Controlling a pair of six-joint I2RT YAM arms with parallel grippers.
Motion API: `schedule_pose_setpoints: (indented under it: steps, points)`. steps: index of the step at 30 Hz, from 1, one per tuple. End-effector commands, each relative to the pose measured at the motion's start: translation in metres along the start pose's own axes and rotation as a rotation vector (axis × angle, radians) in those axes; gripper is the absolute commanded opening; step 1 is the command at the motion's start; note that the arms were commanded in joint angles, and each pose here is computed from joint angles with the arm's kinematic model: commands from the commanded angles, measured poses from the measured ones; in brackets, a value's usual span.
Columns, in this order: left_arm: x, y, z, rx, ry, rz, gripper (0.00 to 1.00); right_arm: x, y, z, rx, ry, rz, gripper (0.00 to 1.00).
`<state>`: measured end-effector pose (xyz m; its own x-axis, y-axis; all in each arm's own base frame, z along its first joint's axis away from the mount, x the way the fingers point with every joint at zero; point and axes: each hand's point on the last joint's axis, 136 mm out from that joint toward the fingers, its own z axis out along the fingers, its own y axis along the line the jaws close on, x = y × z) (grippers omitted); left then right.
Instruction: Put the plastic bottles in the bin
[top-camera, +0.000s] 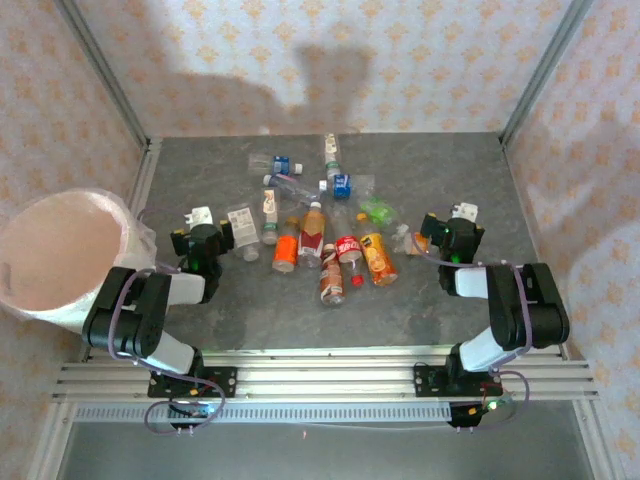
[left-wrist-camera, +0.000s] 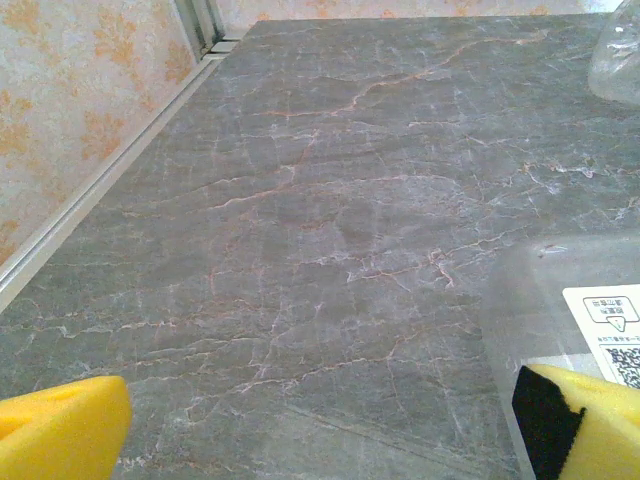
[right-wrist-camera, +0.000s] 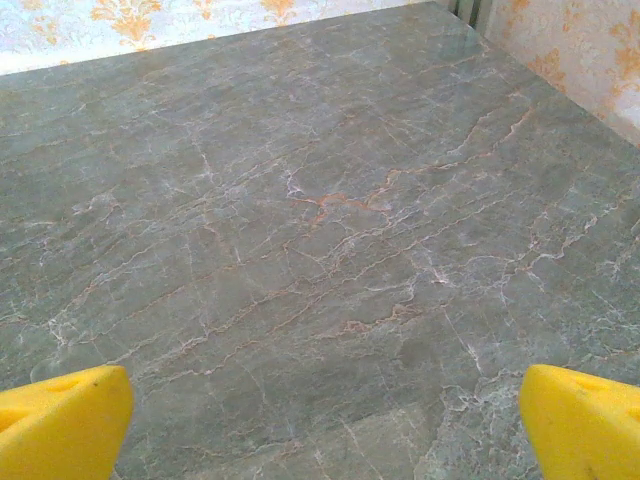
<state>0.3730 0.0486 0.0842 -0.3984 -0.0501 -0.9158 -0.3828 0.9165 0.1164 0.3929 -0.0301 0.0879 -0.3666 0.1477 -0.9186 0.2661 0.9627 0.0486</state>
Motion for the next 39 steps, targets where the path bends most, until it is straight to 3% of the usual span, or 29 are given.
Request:
schedule_pose_setpoints:
  steps: [1, 24, 28, 31, 36, 39]
  points:
    - [-0.018, 0.004, 0.000, -0.022, -0.050, -0.049, 1.00, -0.002, -0.003, -0.002, 0.017, -0.016, 0.015, 0.99]
    - [-0.021, 0.004, -0.002, -0.023, -0.046, -0.042, 1.00, -0.003, -0.004, -0.002, 0.020, -0.023, 0.021, 0.99]
    - [-0.037, -0.010, -0.012, 0.012, -0.011, 0.051, 1.00, -0.019, -0.012, -0.012, 0.063, -0.035, 0.041, 0.99]
    - [-0.061, -0.009, -0.024, 0.027, -0.049, 0.038, 1.00, -0.036, -0.013, -0.023, 0.066, -0.036, 0.042, 0.99]
    - [-0.086, -0.009, -0.043, 0.044, -0.056, -0.052, 1.00, -0.057, -0.020, -0.041, 0.119, 0.028, 0.188, 0.99]
    - [-0.097, -0.013, -0.055, 0.058, -0.007, -0.114, 1.00, -0.055, -0.035, -0.052, 0.243, 0.110, 0.422, 0.99]
